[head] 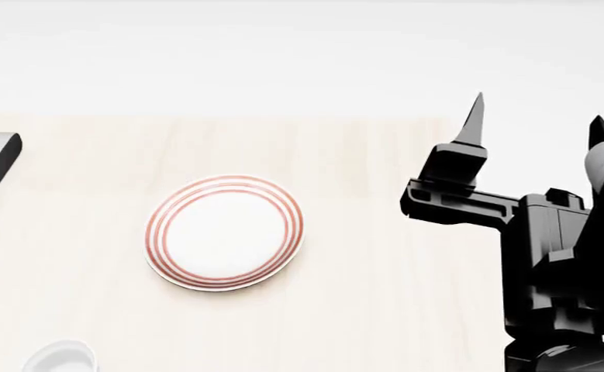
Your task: Pick the akita bowl next to the ramekin and place it on the plate.
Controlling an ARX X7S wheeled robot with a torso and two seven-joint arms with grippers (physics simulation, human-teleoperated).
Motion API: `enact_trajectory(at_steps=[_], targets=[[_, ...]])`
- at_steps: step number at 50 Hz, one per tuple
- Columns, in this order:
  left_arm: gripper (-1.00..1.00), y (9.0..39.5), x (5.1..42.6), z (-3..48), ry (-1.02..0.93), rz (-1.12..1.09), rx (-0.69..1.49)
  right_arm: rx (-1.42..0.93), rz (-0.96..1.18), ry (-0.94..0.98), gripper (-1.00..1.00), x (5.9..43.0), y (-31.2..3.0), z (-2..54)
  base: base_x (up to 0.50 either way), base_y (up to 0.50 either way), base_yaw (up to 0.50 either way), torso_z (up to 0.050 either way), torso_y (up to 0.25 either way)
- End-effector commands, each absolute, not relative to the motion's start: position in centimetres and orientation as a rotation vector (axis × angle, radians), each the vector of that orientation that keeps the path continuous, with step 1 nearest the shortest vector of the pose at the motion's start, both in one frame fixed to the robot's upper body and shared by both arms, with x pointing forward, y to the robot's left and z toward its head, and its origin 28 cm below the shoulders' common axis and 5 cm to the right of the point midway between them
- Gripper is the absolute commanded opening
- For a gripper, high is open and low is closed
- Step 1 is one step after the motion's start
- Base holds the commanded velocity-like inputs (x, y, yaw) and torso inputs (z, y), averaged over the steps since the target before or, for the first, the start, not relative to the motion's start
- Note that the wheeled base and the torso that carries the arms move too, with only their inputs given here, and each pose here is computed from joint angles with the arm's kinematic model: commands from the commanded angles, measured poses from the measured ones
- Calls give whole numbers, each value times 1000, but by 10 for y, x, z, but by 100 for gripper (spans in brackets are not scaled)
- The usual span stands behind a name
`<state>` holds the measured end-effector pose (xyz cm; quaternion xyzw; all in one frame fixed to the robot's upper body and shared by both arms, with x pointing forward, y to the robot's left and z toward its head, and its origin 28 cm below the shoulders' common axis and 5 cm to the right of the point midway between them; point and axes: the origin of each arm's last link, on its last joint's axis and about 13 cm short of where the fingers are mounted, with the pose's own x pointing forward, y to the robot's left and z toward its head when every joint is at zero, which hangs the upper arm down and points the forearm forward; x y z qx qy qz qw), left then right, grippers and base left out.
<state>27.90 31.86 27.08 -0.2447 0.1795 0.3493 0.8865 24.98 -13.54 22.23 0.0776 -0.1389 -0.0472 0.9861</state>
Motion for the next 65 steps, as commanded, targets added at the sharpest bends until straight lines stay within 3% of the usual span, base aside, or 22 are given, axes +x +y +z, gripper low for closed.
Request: enact_trajectory(at_steps=[1,26,46,65], targets=[[100,318,277,265,375,723,-501,157,-95,-278,100,249,-135,224,0,0,0,0,-178],[100,315,278,264,363,731,-533,157,-96,-278,100,246,-135,227,0,0,0,0,-173],[100,309,283,253,390,678,-537,157,-95,-278,100,246,-135,227,0,0,0,0,0],[100,311,281,254,376,707,-550,157,-95,-278,100,246,-135,227,0,0,0,0,-141]])
